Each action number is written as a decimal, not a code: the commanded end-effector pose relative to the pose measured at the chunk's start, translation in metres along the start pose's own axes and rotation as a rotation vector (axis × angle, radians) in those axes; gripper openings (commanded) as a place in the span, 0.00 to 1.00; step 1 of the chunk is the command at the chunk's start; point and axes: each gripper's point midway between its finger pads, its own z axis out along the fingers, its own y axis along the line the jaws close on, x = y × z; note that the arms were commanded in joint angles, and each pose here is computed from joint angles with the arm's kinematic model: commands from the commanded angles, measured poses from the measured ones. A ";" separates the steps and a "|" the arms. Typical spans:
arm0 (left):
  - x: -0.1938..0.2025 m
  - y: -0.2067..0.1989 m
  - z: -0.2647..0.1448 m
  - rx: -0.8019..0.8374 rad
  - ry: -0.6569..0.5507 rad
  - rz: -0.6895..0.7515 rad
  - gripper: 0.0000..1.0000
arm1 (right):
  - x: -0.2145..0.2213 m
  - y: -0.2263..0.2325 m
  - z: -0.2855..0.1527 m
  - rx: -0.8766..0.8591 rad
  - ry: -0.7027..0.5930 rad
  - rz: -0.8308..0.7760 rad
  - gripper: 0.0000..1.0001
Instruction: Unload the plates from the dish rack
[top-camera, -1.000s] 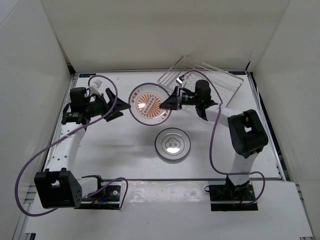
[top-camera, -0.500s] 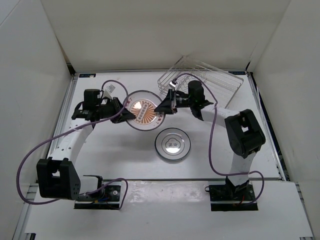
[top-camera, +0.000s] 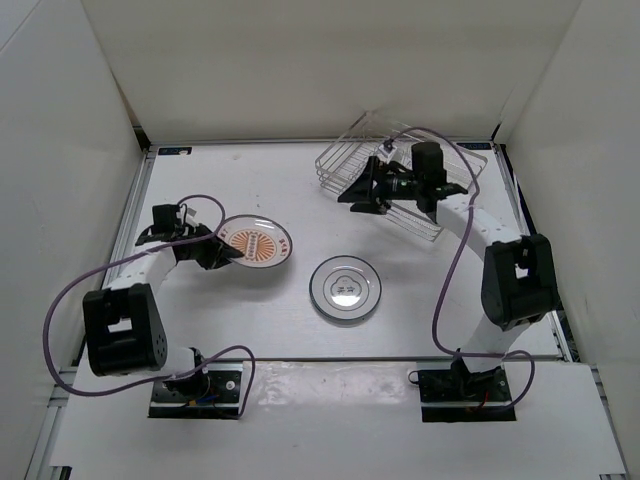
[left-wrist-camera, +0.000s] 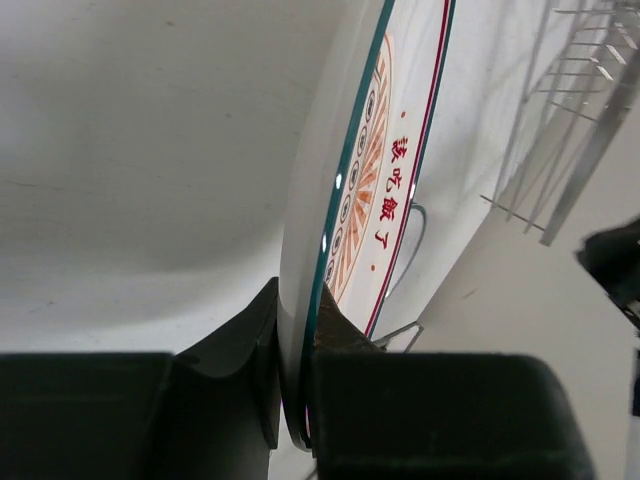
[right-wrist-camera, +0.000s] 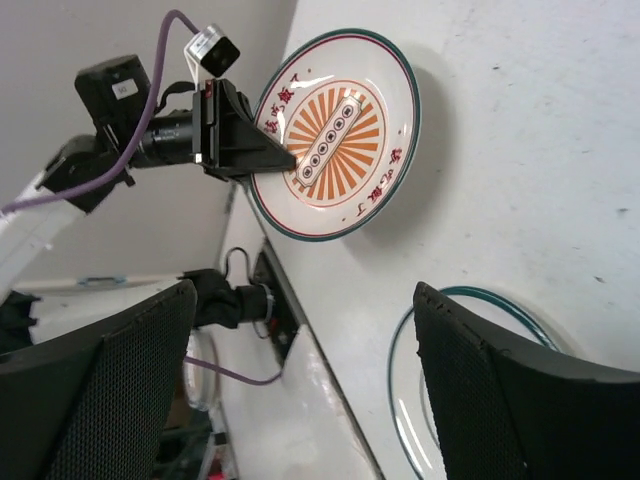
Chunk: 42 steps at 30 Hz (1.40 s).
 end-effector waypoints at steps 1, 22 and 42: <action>-0.008 -0.002 0.003 0.005 -0.007 0.049 0.04 | -0.012 0.028 -0.015 0.028 -0.002 -0.151 0.90; 0.063 0.105 -0.026 -0.433 0.094 -0.034 0.99 | -0.056 0.006 -0.077 0.447 -0.181 -0.043 0.90; 0.004 -0.010 -0.156 -0.247 -0.532 0.488 1.00 | -0.016 -0.045 -0.246 1.254 -0.409 0.046 0.90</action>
